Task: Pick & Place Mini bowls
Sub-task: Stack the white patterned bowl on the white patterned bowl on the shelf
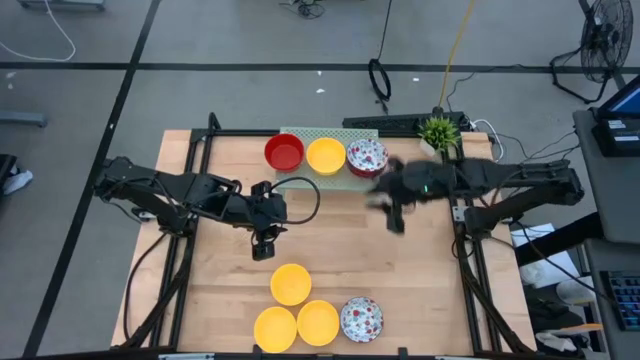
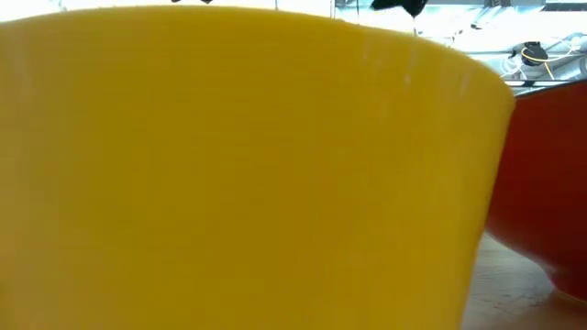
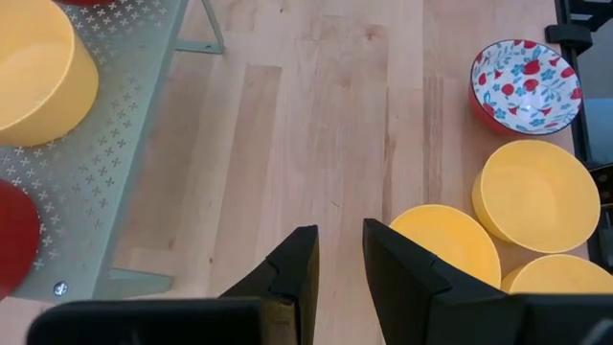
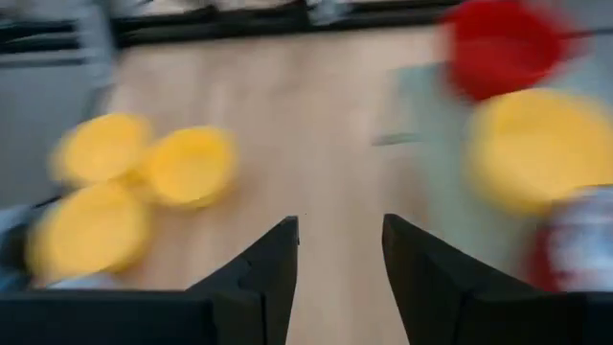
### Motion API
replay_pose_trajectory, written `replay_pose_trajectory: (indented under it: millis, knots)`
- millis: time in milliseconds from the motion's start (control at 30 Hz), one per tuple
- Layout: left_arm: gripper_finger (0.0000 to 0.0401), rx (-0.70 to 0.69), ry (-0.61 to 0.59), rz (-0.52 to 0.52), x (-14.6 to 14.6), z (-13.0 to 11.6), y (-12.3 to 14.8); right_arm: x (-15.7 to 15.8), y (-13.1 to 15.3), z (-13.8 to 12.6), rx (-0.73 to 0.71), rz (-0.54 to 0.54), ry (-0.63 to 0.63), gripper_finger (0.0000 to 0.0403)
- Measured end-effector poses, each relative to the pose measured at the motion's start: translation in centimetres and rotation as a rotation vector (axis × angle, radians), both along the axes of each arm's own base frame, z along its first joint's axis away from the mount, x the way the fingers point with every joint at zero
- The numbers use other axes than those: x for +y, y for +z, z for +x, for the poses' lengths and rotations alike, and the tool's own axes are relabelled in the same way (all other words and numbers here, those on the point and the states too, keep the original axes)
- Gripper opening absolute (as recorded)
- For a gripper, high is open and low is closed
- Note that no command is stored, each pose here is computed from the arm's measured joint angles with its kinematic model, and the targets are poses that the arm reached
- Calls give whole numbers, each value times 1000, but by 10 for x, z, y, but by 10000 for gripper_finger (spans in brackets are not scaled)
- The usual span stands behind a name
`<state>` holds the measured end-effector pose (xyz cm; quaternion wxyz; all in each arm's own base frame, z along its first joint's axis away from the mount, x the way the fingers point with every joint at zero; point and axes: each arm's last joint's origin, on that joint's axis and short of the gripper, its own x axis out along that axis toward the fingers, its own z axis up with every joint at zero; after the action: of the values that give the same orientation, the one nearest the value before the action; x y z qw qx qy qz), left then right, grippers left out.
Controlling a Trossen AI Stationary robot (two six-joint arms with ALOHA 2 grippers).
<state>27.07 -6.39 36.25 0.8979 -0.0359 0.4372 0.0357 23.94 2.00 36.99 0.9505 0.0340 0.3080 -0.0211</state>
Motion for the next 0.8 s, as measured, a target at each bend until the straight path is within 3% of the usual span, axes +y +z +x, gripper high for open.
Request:
replay_pose_trajectory:
  millis: [333,433,800]
  knots:
    - [88,-1,18,-14,0,0,0,125,-59,-8,217,117,375,139]
    - [88,-2,20,-16,0,0,0,156,-82,-10,210,162,464,139]
    - [88,-1,98,-102,-5,-1,0,219,-137,-3,145,207,594,139]
